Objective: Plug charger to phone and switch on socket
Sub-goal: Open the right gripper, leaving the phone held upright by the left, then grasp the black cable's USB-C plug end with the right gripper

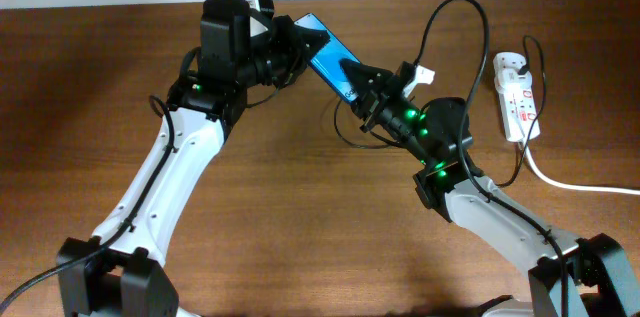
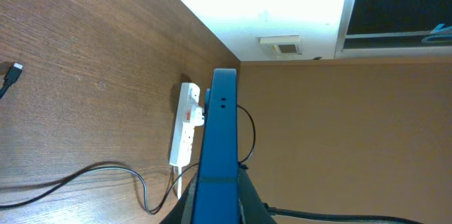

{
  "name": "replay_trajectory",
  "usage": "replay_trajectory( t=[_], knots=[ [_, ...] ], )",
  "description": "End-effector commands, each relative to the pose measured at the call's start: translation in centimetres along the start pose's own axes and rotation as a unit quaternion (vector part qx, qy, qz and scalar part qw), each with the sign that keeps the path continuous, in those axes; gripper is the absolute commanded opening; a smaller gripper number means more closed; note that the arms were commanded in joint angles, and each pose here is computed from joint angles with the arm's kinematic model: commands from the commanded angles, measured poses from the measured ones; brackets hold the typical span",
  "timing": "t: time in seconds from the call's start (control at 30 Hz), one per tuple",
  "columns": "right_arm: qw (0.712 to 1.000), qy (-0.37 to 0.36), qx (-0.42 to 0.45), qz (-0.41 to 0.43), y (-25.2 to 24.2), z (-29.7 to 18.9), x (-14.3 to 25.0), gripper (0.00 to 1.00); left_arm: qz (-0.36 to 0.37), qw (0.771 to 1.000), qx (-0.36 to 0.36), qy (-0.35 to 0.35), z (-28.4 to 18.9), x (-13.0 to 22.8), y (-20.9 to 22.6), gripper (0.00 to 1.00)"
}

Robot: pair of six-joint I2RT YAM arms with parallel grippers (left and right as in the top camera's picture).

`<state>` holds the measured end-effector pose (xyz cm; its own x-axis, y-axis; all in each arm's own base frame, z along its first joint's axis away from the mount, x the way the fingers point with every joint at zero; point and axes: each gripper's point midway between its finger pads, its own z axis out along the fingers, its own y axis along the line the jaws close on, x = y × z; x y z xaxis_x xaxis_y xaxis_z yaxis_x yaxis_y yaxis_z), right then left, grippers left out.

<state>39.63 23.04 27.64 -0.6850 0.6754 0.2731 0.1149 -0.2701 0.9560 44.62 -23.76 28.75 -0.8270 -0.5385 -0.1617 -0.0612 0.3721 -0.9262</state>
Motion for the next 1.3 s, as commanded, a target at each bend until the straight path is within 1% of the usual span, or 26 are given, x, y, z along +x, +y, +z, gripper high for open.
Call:
replay_trajectory(
  t=[0.0, 0.03, 0.07, 0.13, 0.17, 0.23, 0.3, 0.33, 0.37, 0.43, 0.5, 0.57, 0.6, 0.63, 0.67, 0.77, 0.8, 0.83, 0.87, 0.9, 1.0, 1.07, 1.13, 1.2, 1.23, 1.27],
  knots=[
    [0.999, 0.048, 0.004, -0.016, 0.0, 0.4, 2.6, 0.19, 0.030, 0.999, 0.007, -0.009, -0.4, -0.1, -1.1, 0.00],
    [0.999, 0.040, 0.001, -0.028, 0.0, 0.4, 2.3, 0.25, 0.029, 0.999, 0.008, -0.009, -0.4, -0.1, -1.0, 0.00],
    [0.999, 0.033, 0.003, -0.031, -0.1, 0.4, 2.0, 0.36, 0.028, 1.000, 0.007, -0.010, -0.5, -0.2, -0.9, 0.00],
    [0.999, 0.006, 0.026, -0.033, -0.9, 0.0, -0.3, 0.38, 0.019, 1.000, -0.005, -0.007, -0.6, -0.2, -0.3, 0.00],
    [0.997, -0.014, 0.036, -0.063, -1.1, -0.5, -2.0, 0.45, 0.017, 1.000, -0.008, -0.006, -0.7, -0.3, 0.0, 0.00],
    [0.990, -0.040, 0.056, -0.119, -1.3, -1.6, -5.1, 0.54, 0.032, 0.999, -0.006, 0.002, -0.9, -0.2, 0.1, 0.00],
    [0.978, -0.028, 0.061, -0.197, -0.9, -2.7, -6.6, 0.66, 0.069, 0.997, -0.003, 0.031, -1.2, 0.6, 0.4, 0.00],
    [0.968, -0.012, 0.063, -0.243, -0.7, -3.2, -6.9, 0.75, 0.080, 0.996, -0.008, 0.044, -1.5, 0.8, 1.0, 0.00],
    [0.955, 0.017, 0.065, -0.287, -0.7, -4.0, -7.0, 0.77, 0.095, 0.993, -0.009, 0.065, -1.9, 1.2, 1.6, 0.00],
    [0.946, 0.053, 0.085, -0.309, -2.0, -4.7, -6.9, 0.77, 0.119, 0.985, 0.013, 0.123, -2.9, 2.9, 1.9, 0.00],
    [0.928, 0.101, 0.125, -0.335, -5.0, -4.9, -5.3, 0.76, 0.155, 0.972, 0.032, 0.172, -4.0, 4.6, 2.5, 0.00],
    [0.916, 0.131, 0.144, -0.351, -6.9, -4.7, -3.7, 0.76, 0.174, 0.965, 0.013, 0.195, -4.7, 5.6, 4.2, 0.00],
    [0.913, 0.136, 0.148, -0.356, -7.3, -4.6, -3.3, 0.76, 0.180, 0.963, 0.007, 0.203, -5.0, 5.9, 4.8, 0.00],
    [0.907, 0.133, 0.174, -0.359, -8.7, -4.6, -3.2, 0.76, 0.189, 0.959, 0.000, 0.211, -5.4, 6.2, 5.5, 0.00],
    [0.902, 0.139, 0.177, -0.368, -9.0, -4.6, -2.9, 0.75, 0.202, 0.955, -0.003, 0.219, -5.8, 6.4, 6.1, 0.00],
    [0.900, 0.141, 0.178, -0.373, -9.1, -4.6, -2.8, 0.76, 0.253, 0.939, -0.002, 0.232, -6.7, 6.7, 7.1, 0.00],
    [0.899, 0.140, 0.182, -0.372, -9.3, -4.6, -2.9, 0.75, 0.270, 0.934, 0.000, 0.233, -6.9, 6.7, 7.3, 0.00],
    [0.894, 0.120, 0.222, -0.371, -10.5, -5.1, -4.0, 0.72, 0.281, 0.933, -0.012, 0.225, -7.3, 6.0, 8.0, 0.00],
    [0.884, 0.109, 0.261, -0.371, -11.3, -5.5, -4.8, 0.72, 0.278, 0.937, -0.017, 0.213, -7.7, 5.0, 8.3, 0.00],
    [0.878, 0.103, 0.281, -0.374, -11.3, -5.6, -5.3, 0.72, 0.274, 0.940, -0.021, 0.204, -8.1, 4.3, 8.6, 0.00],
    [0.844, 0.073, 0.357, -0.393, -9.6, -6.0, -7.1, 0.72, 0.247, 0.954, -0.037, 0.167, -9.7, 1.4, 9.7, 0.00],
    [0.826, 0.058, 0.392, -0.400, -8.1, -5.9, -7.9, 0.72, 0.247, 0.955, -0.040, 0.158, -10.0, 0.8, 9.8, 0.00],
    [0.811, 0.071, 0.414, -0.406, -6.9, -4.9, -8.4, 0.71, 0.253, 0.954, -0.064, 0.150, -10.0, 0.3, 10.5, 0.00],
    [0.796, 0.086, 0.435, -0.412, -5.8, -3.3, -9.2, 0.69, 0.254, 0.953, -0.071, 0.148, -10.0, 0.2, 10.8, 0.00],
    [0.786, 0.100, 0.449, -0.412, -5.2, -1.5, -10.1, 0.68, 0.254, 0.953, -0.072, 0.148, -10.0, 0.2, 10.8, 0.00],
    [0.787, 0.101, 0.454, -0.405, -5.4, 0.0, -11.1, 0.65, 0.254, 0.953, -0.072, 0.148, -10.0, 0.2, 10.8, 0.00]
  ],
)
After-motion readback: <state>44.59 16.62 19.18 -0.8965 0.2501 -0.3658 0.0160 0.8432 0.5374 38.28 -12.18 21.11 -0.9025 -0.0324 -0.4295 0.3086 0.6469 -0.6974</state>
